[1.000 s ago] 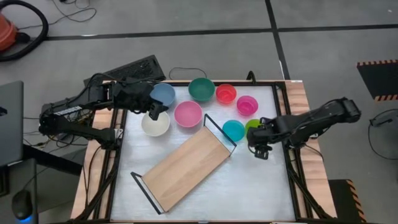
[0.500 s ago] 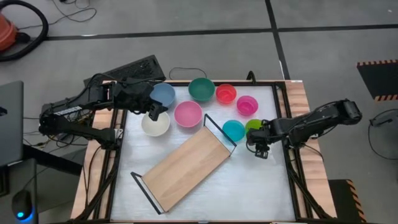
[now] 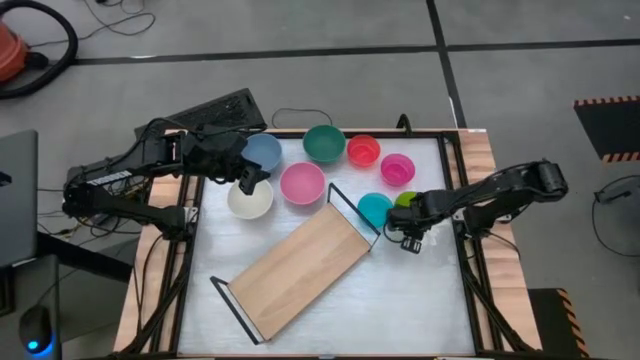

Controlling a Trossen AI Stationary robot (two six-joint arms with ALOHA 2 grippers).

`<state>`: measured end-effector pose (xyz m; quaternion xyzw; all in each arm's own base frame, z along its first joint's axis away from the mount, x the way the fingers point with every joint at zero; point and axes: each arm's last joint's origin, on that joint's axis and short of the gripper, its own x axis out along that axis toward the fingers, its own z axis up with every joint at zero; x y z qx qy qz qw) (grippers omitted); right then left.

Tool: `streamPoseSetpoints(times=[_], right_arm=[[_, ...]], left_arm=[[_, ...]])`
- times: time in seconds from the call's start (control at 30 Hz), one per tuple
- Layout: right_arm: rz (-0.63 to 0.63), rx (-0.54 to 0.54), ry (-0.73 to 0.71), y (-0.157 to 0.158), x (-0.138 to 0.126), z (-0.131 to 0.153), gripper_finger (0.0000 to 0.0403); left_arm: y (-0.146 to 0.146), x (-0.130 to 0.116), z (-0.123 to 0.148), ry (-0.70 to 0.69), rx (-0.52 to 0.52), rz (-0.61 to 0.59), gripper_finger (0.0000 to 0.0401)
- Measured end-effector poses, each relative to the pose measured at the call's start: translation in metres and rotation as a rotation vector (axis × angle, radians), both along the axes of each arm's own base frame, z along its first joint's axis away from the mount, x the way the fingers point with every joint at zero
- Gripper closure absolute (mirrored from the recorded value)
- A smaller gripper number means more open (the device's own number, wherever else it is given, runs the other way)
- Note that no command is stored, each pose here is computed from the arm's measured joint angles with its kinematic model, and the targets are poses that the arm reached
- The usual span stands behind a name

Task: Place and stack bowls onto a shelf
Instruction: Put the transparent green bowl on the shelf

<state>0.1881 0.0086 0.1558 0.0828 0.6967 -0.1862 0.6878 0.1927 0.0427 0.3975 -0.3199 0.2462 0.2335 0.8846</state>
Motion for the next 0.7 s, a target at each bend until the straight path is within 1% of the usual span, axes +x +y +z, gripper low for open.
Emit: streamPoseSetpoints(times=[0.07,0.1,0.13,0.2,0.3,0.4,0.53,0.6,0.7], right_arm=[[-0.025,0.007,0.021,-0.001,0.002,-0.004,0.0353],[-0.034,0.006,0.026,-0.001,0.002,-0.005,0.0374],[-0.037,0.006,0.031,-0.001,0.002,-0.005,0.0381],[-0.045,0.009,0.024,0.000,0.004,-0.001,0.0381],[-0.044,0.017,-0.021,0.002,0.006,0.018,0.0381],[-0.037,0.020,-0.056,0.003,0.004,0.048,0.0381],[-0.023,0.031,-0.165,0.004,0.001,0.102,0.0381],[0.012,0.037,-0.258,0.004,0.001,0.135,0.0381],[0.104,0.034,-0.443,0.004,0.004,0.184,0.0381]], left_arm=[[0.000,0.000,0.000,0.001,0.002,-0.002,0.0190],[0.000,0.000,0.000,0.003,0.009,-0.008,0.0190],[0.000,0.000,0.000,0.006,0.018,-0.015,0.0190],[0.000,0.000,0.000,0.013,0.040,-0.031,0.0190],[0.000,0.000,0.000,0.030,0.091,-0.074,0.0190],[0.000,0.000,0.000,0.049,0.169,-0.131,0.0190],[0.000,0.001,0.002,0.078,0.312,-0.244,0.0190],[0.000,0.003,0.004,0.079,0.414,-0.312,0.0190],[0.001,0.006,0.009,0.082,0.616,-0.426,0.0190]])
